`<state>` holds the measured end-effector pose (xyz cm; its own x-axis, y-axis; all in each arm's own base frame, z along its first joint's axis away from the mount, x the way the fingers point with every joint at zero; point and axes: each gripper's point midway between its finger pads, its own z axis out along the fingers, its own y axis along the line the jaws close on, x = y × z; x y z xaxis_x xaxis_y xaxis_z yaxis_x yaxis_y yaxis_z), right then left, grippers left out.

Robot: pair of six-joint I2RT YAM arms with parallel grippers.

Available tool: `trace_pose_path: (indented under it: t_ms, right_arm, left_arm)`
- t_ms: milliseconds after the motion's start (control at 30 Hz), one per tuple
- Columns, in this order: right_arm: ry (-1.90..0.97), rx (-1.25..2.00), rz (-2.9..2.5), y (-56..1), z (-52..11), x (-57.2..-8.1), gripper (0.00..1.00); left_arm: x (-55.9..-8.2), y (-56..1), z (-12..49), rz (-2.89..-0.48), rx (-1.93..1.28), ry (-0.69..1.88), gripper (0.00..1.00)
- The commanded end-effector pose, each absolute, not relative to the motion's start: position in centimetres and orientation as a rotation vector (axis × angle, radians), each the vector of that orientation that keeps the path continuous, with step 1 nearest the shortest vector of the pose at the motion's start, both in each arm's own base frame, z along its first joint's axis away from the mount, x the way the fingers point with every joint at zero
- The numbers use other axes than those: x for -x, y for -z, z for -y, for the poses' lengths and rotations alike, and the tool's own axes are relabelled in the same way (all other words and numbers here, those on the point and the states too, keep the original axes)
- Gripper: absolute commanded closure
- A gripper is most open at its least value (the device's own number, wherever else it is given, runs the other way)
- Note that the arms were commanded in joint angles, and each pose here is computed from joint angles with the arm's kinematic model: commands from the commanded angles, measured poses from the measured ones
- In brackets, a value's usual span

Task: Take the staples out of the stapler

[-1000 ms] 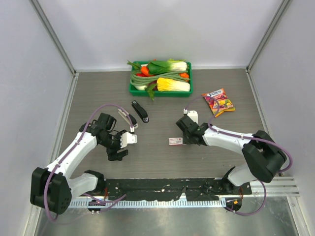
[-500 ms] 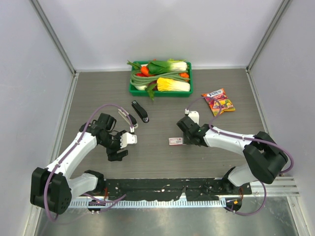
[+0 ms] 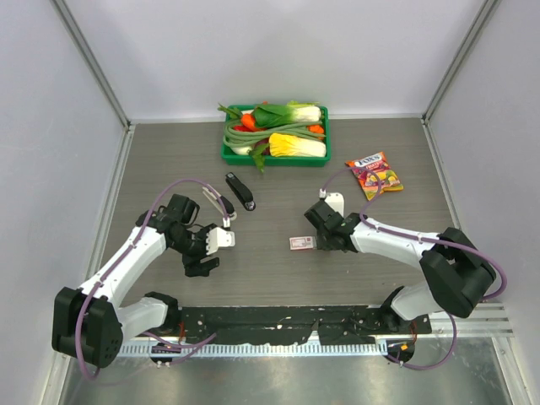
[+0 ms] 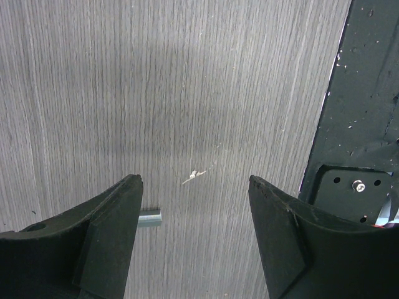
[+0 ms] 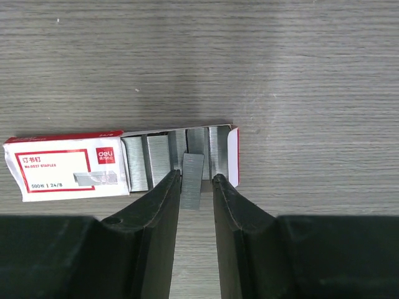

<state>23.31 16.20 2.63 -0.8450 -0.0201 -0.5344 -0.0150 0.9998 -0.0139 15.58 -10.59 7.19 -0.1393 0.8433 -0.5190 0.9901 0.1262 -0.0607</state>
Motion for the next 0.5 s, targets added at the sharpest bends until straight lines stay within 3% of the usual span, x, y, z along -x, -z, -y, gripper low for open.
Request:
trace_pose_path:
  t_ms: [0,467]
  right_arm:
    - [0.038,0.029,-2.545,-4.0,-16.0,-23.9,0.67]
    - [-0.012,0.051,-2.554,-3.6,-17.4,-24.5,0.72]
  left_arm:
    - [-15.9,-8.1,11.1,-2.004,-1.776,0.569,0.28]
    - [-15.7,-8.1,11.0,-2.006,-1.777,0.573,0.28]
